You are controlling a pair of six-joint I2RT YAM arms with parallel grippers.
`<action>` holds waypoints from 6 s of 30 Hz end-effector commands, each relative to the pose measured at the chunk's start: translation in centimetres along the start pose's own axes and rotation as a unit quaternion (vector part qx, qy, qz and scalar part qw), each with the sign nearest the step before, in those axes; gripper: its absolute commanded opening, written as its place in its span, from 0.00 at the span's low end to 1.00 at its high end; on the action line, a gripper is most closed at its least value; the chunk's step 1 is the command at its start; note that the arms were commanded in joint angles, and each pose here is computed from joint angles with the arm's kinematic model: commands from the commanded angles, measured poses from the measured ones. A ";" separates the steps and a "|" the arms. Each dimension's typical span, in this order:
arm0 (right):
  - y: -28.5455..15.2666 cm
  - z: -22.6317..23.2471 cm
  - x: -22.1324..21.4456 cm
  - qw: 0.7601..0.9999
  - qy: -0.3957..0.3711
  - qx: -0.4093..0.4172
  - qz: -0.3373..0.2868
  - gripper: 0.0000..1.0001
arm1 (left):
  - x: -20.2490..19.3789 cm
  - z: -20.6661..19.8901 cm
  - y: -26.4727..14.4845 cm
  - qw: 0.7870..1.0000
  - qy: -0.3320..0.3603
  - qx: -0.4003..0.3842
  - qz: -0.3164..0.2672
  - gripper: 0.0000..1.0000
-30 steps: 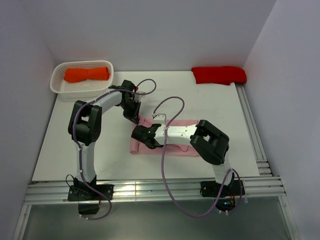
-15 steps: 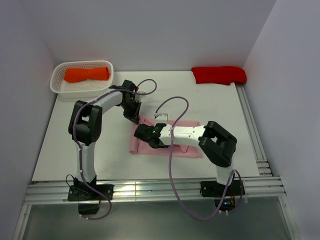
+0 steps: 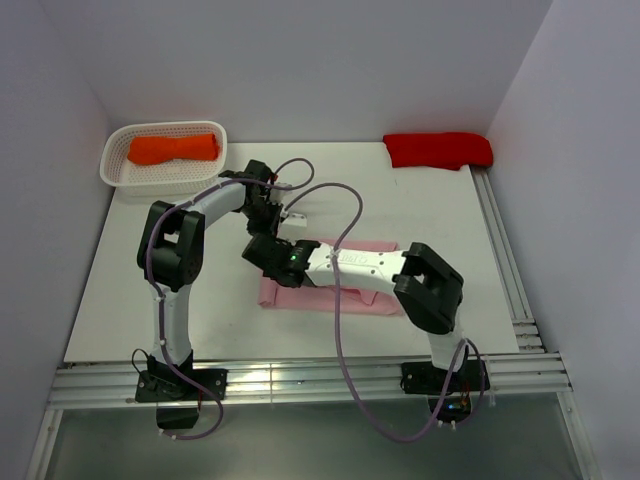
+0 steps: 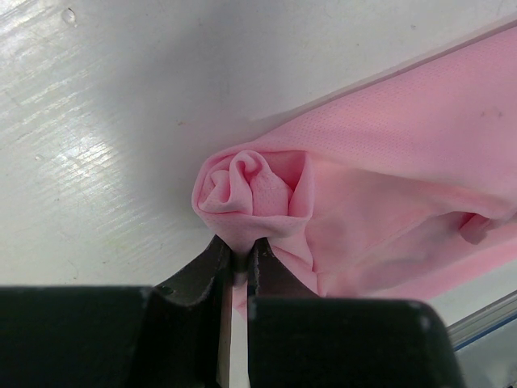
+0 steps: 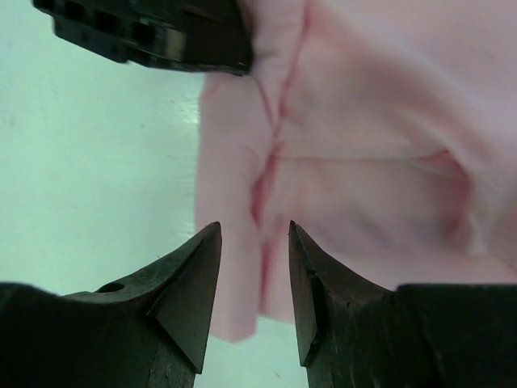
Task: Roll the t-shirts
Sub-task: Roll the tshirt
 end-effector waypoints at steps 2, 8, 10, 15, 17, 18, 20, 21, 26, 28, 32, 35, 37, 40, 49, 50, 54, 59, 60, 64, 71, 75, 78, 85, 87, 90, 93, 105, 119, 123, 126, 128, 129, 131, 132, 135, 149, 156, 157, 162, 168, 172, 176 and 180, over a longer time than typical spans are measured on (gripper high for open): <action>1.1 3.4 1.2 0.999 0.014 0.032 -0.027 0.46 | -0.5 1.8 2.3 0.997 0.002 0.069 0.019 0.00; 2.9 4.7 0.9 0.999 0.008 0.022 -0.027 0.46 | -0.4 1.6 2.3 0.998 0.003 0.067 0.020 0.00; 3.6 4.7 0.4 1.000 0.004 0.011 -0.023 0.46 | -0.4 1.6 2.3 0.998 0.004 0.067 0.019 0.00; 4.7 4.8 -0.4 1.000 -0.007 -0.007 -0.011 0.46 | -0.5 1.5 2.4 0.998 0.005 0.067 0.021 0.00; 4.9 4.7 -0.8 1.000 -0.011 -0.010 -0.004 0.46 | -0.4 1.5 2.3 0.998 0.005 0.066 0.020 0.01; 5.1 4.4 -1.2 1.000 -0.017 -0.017 0.004 0.46 | -0.4 1.5 2.3 0.998 0.005 0.066 0.020 0.01; 5.3 4.1 -1.5 0.999 -0.016 -0.028 0.011 0.46 | -0.3 1.4 2.2 0.998 0.005 0.066 0.019 0.01; 5.4 3.7 -1.9 0.999 -0.024 -0.041 0.019 0.46 | -0.3 1.4 2.1 0.998 0.005 0.066 0.019 0.02; 5.5 3.1 -3.1 0.997 -0.037 -0.063 0.034 0.46 | -0.2 1.4 2.1 0.998 0.005 0.066 0.019 0.06; 5.8 2.7 -3.5 0.995 -0.044 -0.075 0.041 0.46 | -0.1 1.4 2.1 0.998 0.005 0.066 0.019 0.10; 6.1 2.5 -4.3 0.994 -0.053 -0.079 0.051 0.43 | 0.1 1.2 2.0 0.998 0.008 0.061 0.018 0.25; 6.2 2.5 -4.6 0.994 -0.051 -0.075 0.055 0.36 | 0.4 0.9 1.5 0.999 0.012 0.051 0.014 0.39; 6.3 2.3 -4.8 0.995 -0.045 -0.067 0.056 0.29 | 0.9 0.3 0.6 0.999 0.023 0.034 0.003 0.55; 6.2 1.9 -5.0 0.998 -0.018 -0.024 0.061 0.19 | 1.8 -0.5 -1.3 0.999 0.049 -0.001 -0.017 0.70; 5.5 -0.1 -3.6 0.964 0.139 0.216 0.063 0.04 | 2.8 -0.7 -6.8 0.988 0.049 -0.136 -0.060 0.76; 5.2 0.3 -2.8 0.952 0.163 0.254 0.051 0.04 | 2.8 -0.1 -7.6 0.986 0.049 -0.144 -0.073 0.77; 6.1 -1.6 -3.8 0.932 0.206 0.290 0.069 0.04 | 1.0 1.1 -6.8 0.983 0.042 -0.169 -0.063 0.77; 6.5 -3.0 -4.5 0.901 0.264 0.333 0.084 0.04 | -0.8 2.1 -4.2 0.979 0.028 -0.196 -0.052 0.77; 6.7 -3.6 -5.1 0.900 0.269 0.332 0.092 0.04 | -1.1 2.2 -3.5 0.977 0.027 -0.203 -0.051 0.77; 7.1 -4.6 -6.0 0.894 0.287 0.327 0.108 0.04 | -1.6 2.3 -2.0 0.971 0.022 -0.232 -0.059 0.77; 7.2 -6.3 -7.2 0.883 0.315 0.325 0.126 0.04 | -1.3 2.8 0.0 0.970 -0.001 -0.233 -0.063 0.72; 7.3 -6.6 -7.6 0.885 0.315 0.315 0.134 0.04 | -0.8 3.0 0.9 0.971 -0.009 -0.231 -0.055 0.70; 7.5 -6.7 -7.6 0.891 0.309 0.303 0.138 0.04 | -0.8 2.9 1.3 0.975 -0.007 -0.217 -0.049 0.69; 7.7 -6.7 -7.0 0.904 0.297 0.279 0.132 0.04 | -0.8 2.7 2.3 0.988 -0.004 -0.149 -0.029 0.42; 7.5 -6.9 -6.8 0.909 0.294 0.267 0.128 0.04 | -0.6 3.2 2.2 0.993 -0.008 -0.117 -0.031 0.28; 7.0 -7.0 -6.3 0.918 0.280 0.256 0.119 0.09 | -0.2 3.6 1.7 0.996 -0.031 -0.070 -0.039 0.03; 5.9 -7.0 -6.1 0.931 0.255 0.239 0.107 0.34 | 0.2 3.7 1.3 0.998 -0.038 -0.032 -0.040 0.00; 0.3 -4.2 -2.6 0.995 0.071 0.057 0.029 0.53 | 0.6 3.3 1.4 0.998 -0.013 0.046 -0.032 0.00; 2.9 1.2 1.1 0.996 -0.062 -0.030 -0.050 0.51 | 1.3 2.7 1.2 0.998 -0.002 0.055 -0.015 0.00; 3.3 1.8 1.5 0.995 -0.072 -0.033 -0.060 0.51 | 1.4 2.8 1.3 0.998 -0.002 0.058 -0.012 0.00; 2.7 2.6 1.9 0.993 -0.082 -0.032 -0.074 0.50 | 1.4 2.8 1.4 0.998 -0.002 0.059 -0.010 0.01; 2.7 3.3 1.8 0.992 -0.091 -0.030 -0.077 0.50 | 1.5 2.8 1.4 0.998 -0.002 0.059 -0.007 0.00; 2.7 3.5 1.8 0.992 -0.098 -0.031 -0.077 0.50 | 1.5 2.8 1.5 0.998 -0.002 0.060 -0.006 0.00; 3.0 4.1 1.6 0.991 -0.108 -0.037 -0.076 0.50 | 1.6 2.8 1.5 0.998 -0.001 0.061 -0.006 0.00; 3.0 4.3 1.4 0.990 -0.114 -0.038 -0.074 0.50 | 1.6 2.8 1.5 0.998 -0.002 0.060 -0.005 0.00; 3.4 4.8 1.3 0.989 -0.123 -0.041 -0.075 0.50 | 1.8 2.7 1.5 0.998 0.000 0.062 -0.004 0.00; 5.9 5.2 -0.9 0.979 -0.176 -0.097 -0.044 0.51 | 1.9 2.4 1.3 0.998 0.003 0.066 0.000 0.00; 6.2 3.7 -3.2 0.971 -0.189 -0.143 -0.003 0.47 | 2.0 2.5 1.5 0.998 0.004 0.068 0.005 0.01; 6.1 3.5 -3.3 0.971 -0.188 -0.144 0.002 0.46 | 2.0 2.5 1.5 0.998 0.005 0.067 0.007 0.01; 6.1 2.5 -4.5 0.972 -0.178 -0.149 0.015 0.29 | 2.3 2.5 1.5 0.998 0.002 0.064 0.009 0.05; 5.7 1.8 -4.9 0.986 -0.134 -0.093 0.022 0.19 | 3.4 1.7 0.2 0.999 0.007 0.038 -0.006 0.43; 4.5 2.2 -3.1 0.999 -0.032 0.031 0.020 0.18 | 4.6 0.9 -2.4 0.999 0.038 -0.014 -0.025 0.65; 4.5 0.7 -1.5 0.986 0.075 0.147 0.032 0.15 | 5.9 0.8 -6.1 0.994 0.045 -0.085 -0.059 0.73; 5.1 -1.3 -0.8 0.950 0.169 0.260 0.038 0.14 | 5.1 1.5 -7.8 0.986 0.043 -0.145 -0.071 0.76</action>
Point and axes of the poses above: each gripper's point midway between its finger pads, its own y axis out along the fingers, its own z axis along the line the jaws close on, x = y × z, the point moved 9 cm from there along -y, back along the fingers, and after that the axes turned 5 degrees about -y, right-handed, at the moved point
